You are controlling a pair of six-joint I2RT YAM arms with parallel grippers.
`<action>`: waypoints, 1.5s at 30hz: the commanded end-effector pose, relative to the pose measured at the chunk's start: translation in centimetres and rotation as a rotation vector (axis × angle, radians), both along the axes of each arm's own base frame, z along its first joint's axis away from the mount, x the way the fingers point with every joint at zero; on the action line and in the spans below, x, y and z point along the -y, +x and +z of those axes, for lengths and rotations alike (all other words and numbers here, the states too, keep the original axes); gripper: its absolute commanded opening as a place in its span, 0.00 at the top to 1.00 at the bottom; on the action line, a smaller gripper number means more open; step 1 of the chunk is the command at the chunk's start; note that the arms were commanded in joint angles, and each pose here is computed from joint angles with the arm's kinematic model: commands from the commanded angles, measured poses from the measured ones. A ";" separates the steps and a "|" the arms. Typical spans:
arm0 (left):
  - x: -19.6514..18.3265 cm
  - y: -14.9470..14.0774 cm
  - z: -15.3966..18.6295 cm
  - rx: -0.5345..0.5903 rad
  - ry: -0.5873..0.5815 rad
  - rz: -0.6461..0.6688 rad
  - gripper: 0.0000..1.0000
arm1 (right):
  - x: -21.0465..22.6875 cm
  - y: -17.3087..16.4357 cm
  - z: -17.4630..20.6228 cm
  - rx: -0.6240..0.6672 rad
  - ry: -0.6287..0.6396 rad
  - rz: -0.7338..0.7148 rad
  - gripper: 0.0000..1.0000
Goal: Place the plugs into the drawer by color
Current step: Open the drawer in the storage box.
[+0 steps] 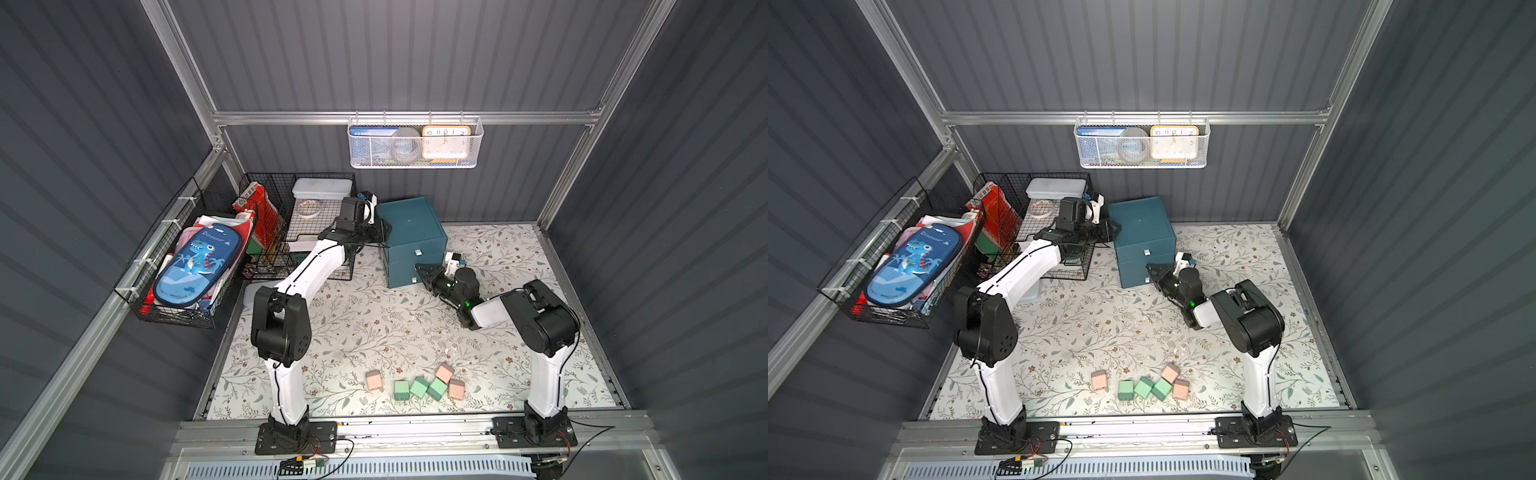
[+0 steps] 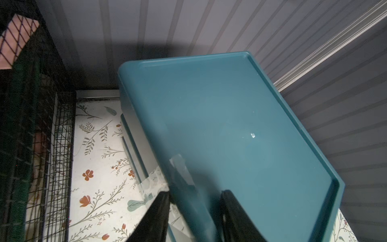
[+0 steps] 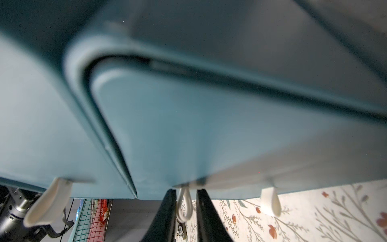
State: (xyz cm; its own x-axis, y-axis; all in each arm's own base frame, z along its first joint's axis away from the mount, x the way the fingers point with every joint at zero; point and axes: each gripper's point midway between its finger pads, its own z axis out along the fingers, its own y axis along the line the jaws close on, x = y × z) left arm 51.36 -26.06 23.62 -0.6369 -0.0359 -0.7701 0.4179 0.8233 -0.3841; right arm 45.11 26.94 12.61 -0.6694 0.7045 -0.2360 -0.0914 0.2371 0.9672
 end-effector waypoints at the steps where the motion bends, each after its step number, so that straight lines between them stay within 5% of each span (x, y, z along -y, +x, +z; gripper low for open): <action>1: 0.4 -2.0 -5.6 -0.157 0.067 -0.052 0.56 | -0.2 0.0 0.2 0.015 -0.006 0.005 0.86; 5: 0.4 -1.9 -5.7 -0.157 0.068 -0.052 0.56 | 0.0 -0.2 0.5 0.028 -0.014 0.005 1.00; 27: 0.6 -1.9 -6.0 -0.164 0.058 -0.053 0.55 | 0.1 -10.0 1.2 0.049 -0.295 0.127 1.00; 45: 0.9 -1.9 -6.2 -0.169 0.056 -0.057 0.55 | 1.2 -13.0 -0.6 0.020 -0.435 0.133 1.00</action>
